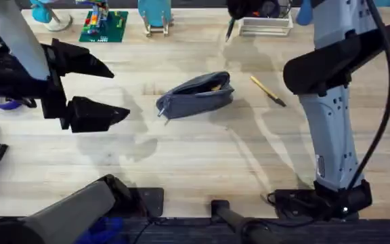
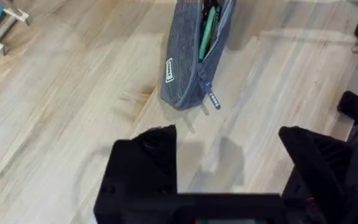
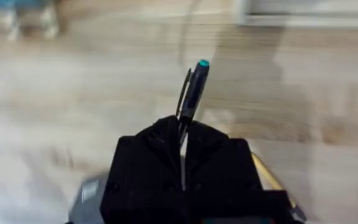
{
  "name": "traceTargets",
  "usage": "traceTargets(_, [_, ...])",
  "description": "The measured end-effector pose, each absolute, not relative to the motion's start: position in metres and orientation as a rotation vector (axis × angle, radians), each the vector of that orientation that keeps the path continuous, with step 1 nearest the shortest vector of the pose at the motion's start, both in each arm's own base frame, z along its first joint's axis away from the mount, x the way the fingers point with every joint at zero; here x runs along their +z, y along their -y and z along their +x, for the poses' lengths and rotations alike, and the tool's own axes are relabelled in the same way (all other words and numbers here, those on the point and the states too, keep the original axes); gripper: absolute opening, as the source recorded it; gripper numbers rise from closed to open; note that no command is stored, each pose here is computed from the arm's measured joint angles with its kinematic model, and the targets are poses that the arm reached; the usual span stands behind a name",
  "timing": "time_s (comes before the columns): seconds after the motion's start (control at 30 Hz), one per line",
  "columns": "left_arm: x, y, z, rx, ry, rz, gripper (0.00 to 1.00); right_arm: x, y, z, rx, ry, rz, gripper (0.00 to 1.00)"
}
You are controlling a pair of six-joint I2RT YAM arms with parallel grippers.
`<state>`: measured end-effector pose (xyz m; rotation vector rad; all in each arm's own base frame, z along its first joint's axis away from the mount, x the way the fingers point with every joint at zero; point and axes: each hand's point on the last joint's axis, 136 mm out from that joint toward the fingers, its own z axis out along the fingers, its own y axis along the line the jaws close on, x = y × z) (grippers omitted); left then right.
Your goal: Unzip the bag, pick up the pens from the table one at a time and place them inside, then zip the bag closed.
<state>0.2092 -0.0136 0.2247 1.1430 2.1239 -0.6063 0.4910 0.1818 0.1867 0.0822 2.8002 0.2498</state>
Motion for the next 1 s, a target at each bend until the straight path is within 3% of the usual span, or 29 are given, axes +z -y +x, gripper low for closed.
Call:
traceTargets(0.3, [0.225, 0.014, 0.209, -0.606, -2.123, 1.144, 0.995, 0.199, -0.237, 0.466, 0.656, -2.730, -0.534, 0.031])
traceTargets(0.53, [0.225, 0.014, 0.209, -0.606, -2.124, 1.143, 0.995, 0.202, -0.243, 0.463, 0.686, -2.666, -0.694, 0.031])
traceTargets(0.77, [0.225, 0.014, 0.209, -0.606, -2.124, 1.143, 0.995, 0.198, -0.225, 0.471, 0.461, -2.669, -0.715, 0.031])
traceTargets(1.0, [0.225, 0.014, 0.209, -0.606, -2.124, 1.143, 0.995, 0.267, -0.214, 0.458, 0.388, -2.530, -0.692, 0.031])
